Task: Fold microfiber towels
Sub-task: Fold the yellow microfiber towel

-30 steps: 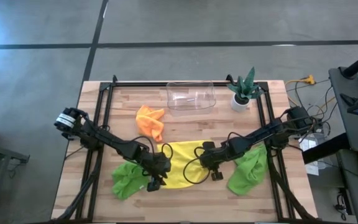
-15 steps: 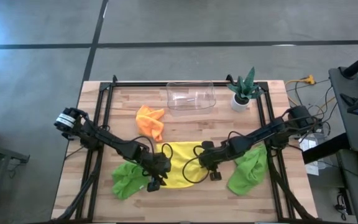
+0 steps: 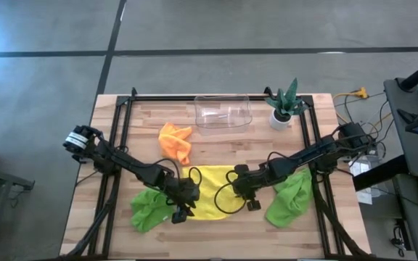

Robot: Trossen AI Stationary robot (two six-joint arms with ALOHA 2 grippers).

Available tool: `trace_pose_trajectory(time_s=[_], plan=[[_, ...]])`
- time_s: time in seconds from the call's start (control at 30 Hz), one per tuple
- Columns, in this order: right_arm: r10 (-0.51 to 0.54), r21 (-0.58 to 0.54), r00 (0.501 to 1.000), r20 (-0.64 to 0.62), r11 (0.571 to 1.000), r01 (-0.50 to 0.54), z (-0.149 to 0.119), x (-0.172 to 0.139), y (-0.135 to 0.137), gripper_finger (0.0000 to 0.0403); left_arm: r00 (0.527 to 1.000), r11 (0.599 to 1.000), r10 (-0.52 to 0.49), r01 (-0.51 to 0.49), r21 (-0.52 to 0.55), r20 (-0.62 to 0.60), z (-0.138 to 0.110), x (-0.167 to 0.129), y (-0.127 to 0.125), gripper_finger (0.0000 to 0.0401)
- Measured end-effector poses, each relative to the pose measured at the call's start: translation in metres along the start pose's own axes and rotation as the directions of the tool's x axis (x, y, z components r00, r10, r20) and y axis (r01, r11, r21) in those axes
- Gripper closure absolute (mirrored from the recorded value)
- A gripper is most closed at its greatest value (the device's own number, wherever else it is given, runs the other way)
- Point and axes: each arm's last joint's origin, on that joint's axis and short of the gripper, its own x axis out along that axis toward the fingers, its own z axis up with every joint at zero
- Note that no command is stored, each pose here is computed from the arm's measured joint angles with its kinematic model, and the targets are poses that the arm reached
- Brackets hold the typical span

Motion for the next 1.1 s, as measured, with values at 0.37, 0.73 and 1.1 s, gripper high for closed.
trace_pose_trajectory(time_s=[0.37,0.73,1.1], plan=[[0.001,-0.135,1.000,0.018,0.991,0.001,0.005,0.000,0.000,0.0256,1.000,1.000,0.000,0.000,0.000,0.000,0.000,0.000,0.000,0.0239],[-0.008,-0.095,0.998,-0.063,0.996,0.002,-0.005,0.015,-0.004,0.0296,1.000,1.000,0.000,0.000,0.001,0.000,0.000,0.000,0.000,0.0239],[0.005,-0.093,0.998,-0.069,0.996,-0.011,-0.005,0.015,-0.003,0.0386,1.000,1.000,0.001,-0.001,0.001,-0.001,0.000,0.000,0.000,0.0239]])
